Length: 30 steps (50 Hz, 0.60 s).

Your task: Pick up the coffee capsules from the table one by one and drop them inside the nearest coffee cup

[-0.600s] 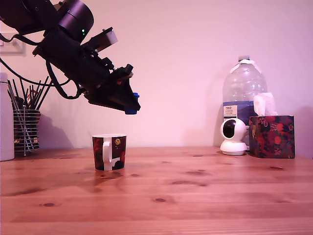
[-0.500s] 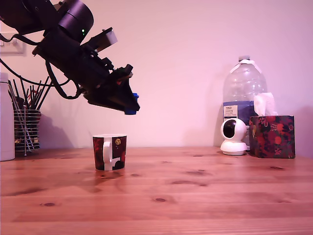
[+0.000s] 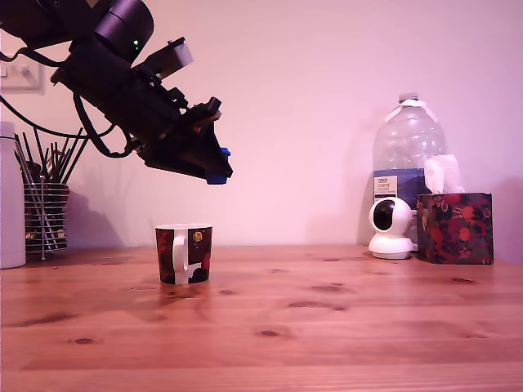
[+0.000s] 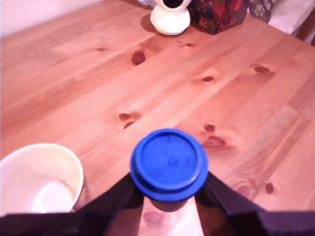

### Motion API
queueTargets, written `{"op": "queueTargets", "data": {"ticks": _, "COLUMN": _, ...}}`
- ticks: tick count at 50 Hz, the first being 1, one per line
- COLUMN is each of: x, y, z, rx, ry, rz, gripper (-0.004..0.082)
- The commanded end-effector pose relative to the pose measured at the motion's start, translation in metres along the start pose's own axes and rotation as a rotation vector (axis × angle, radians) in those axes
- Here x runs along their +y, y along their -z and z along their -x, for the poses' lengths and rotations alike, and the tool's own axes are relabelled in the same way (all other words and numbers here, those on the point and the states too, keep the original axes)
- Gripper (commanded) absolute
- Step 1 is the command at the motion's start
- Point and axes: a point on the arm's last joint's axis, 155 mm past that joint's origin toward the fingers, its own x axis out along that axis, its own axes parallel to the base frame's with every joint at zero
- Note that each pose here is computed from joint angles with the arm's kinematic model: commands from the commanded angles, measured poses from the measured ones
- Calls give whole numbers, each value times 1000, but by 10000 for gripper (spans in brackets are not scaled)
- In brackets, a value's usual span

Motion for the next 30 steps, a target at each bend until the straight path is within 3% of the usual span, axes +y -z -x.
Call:
{"op": "queueTargets", "data": {"ticks": 1, "x": 1, "y": -1, "z": 3, "rx": -11, "ry": -12, "rz": 16, "gripper": 221}}
{"op": "queueTargets", "data": {"ticks": 8, "x": 12, "y": -3, "z": 4, "rx": -22, "ry": -54, "rz": 25, "gripper": 221}}
{"op": "queueTargets", "data": {"ticks": 14, "x": 23, "y": 2, "z": 5, "rx": -20, "ry": -90, "rz": 75, "gripper": 221}}
{"op": "queueTargets", "data": {"ticks": 30, "x": 61, "y": 12, "z": 15, "rx": -16, "ry": -182, "rz": 122, "gripper": 221}}
